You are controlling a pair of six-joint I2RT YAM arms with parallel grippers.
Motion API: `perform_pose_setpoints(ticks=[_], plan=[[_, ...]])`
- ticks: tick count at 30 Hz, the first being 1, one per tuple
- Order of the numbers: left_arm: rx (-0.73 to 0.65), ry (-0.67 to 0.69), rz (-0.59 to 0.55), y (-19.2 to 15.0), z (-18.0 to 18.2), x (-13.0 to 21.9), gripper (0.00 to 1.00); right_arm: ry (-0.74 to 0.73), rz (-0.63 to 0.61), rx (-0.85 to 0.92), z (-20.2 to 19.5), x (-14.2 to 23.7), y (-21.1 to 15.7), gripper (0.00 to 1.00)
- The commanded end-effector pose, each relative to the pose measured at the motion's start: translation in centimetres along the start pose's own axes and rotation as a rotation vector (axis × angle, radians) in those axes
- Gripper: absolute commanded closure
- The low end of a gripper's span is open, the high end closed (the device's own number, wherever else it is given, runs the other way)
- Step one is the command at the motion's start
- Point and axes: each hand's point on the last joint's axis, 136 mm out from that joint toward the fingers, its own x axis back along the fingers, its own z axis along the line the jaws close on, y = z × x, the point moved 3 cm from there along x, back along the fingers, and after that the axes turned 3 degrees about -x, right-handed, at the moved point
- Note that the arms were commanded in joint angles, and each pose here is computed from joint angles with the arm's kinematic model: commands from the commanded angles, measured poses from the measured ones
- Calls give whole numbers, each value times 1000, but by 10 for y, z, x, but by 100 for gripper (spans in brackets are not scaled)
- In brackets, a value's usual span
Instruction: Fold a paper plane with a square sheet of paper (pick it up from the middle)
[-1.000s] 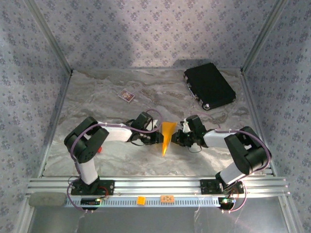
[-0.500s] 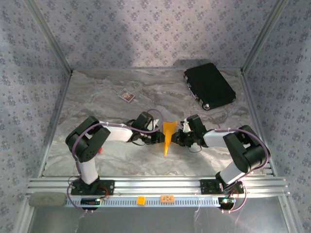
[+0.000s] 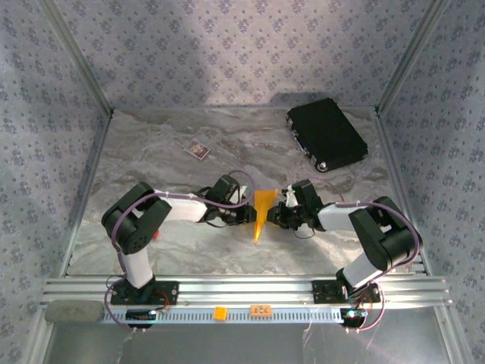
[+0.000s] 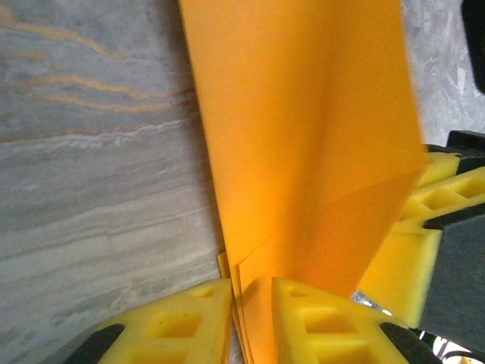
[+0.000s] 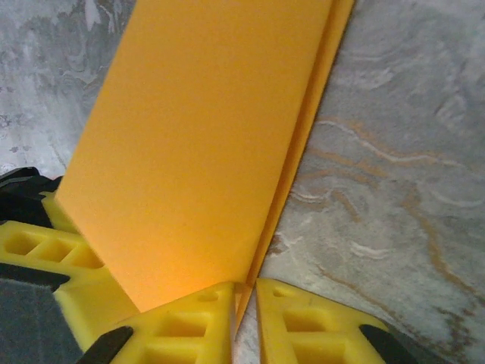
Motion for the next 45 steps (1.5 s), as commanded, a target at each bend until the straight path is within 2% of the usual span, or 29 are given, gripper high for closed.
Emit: perform_pose_setpoints(ticks=[1,4,14,18,21,26,30,33,45], plan=[[-37,22,-51,8,-11,14,79,-43,-11,-19,-8,5,-6,81],[-40,33,-65,9,-12,19,76,-37,-29,-14,-3,9,-3,78],[-6,53,-73,19,-2,19,66,-6,-74,17,26,22,5,56],[-5,49,-78,21,-3,19,66,-44,-93,36,34,24,10,48],[3,58,-89,19,0,21,66,-128,-110,9,29,23,17,45],[4,62,-91,18,1,23,65,-253,-79,-13,18,15,21,47],[1,55,-88,19,-1,22,65,-305,-69,-23,8,17,17,54],[-6,43,-83,19,-4,21,65,-294,-66,-34,2,20,13,63],[-67,-5,-30,15,-27,6,61,-200,-70,-65,-2,25,7,81]])
